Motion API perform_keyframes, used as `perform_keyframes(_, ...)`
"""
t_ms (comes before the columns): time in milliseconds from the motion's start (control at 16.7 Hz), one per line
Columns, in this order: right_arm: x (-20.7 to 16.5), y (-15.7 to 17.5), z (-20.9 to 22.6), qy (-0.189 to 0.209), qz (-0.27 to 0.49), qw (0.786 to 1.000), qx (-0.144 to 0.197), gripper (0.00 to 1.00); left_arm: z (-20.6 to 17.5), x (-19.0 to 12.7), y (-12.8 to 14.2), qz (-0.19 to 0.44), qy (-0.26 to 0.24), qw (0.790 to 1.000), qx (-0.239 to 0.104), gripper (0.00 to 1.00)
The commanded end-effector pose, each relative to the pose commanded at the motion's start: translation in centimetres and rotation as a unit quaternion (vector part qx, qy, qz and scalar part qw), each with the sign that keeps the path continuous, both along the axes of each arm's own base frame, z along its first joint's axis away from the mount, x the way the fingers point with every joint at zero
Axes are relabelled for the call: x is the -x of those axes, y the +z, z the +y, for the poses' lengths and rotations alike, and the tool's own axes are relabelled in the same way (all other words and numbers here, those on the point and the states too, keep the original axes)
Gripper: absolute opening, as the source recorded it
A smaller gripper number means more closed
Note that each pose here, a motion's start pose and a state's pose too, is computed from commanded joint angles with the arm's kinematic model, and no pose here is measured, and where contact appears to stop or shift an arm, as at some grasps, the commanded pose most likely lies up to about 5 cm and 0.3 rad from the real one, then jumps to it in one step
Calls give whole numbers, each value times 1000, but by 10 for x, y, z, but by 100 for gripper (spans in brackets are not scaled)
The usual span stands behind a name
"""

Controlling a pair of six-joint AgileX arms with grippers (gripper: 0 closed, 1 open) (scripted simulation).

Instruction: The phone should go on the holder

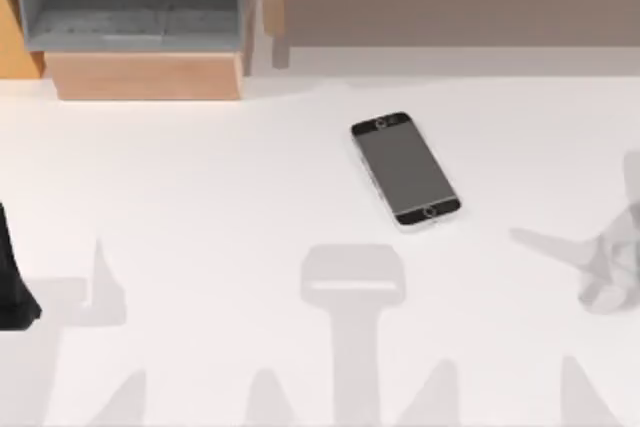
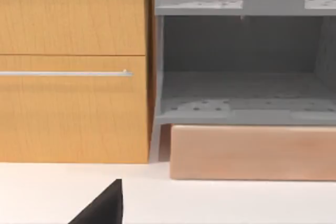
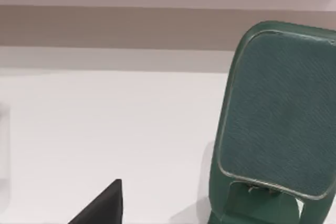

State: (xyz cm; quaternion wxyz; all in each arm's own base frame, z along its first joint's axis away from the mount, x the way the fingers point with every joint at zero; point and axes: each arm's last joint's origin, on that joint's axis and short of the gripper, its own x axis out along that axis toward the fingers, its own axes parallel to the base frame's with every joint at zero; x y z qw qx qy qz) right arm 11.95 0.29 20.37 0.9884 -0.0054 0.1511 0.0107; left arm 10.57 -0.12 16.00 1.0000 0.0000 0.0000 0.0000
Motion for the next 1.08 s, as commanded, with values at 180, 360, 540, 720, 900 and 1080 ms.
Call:
perform_keyframes(180, -23, 36, 5, 8, 93, 996, 3, 100, 0, 0, 0, 0, 0, 1000, 0, 100)
perform_keyframes(360, -62, 77, 15, 21, 180, 983, 6, 100, 0, 0, 0, 0, 0, 1000, 0, 100)
perform_keyframes(540, -115, 113, 33, 39, 254, 966, 10, 100, 0, 0, 0, 0, 0, 1000, 0, 100)
perform_keyframes(720, -177, 134, 61, 59, 319, 946, 16, 100, 0, 0, 0, 0, 0, 1000, 0, 100)
perform_keyframes(900, -236, 132, 98, 79, 380, 921, 25, 100, 0, 0, 0, 0, 0, 1000, 0, 100)
perform_keyframes(1080, -284, 106, 140, 96, 440, 892, 40, 100, 0, 0, 0, 0, 0, 1000, 0, 100)
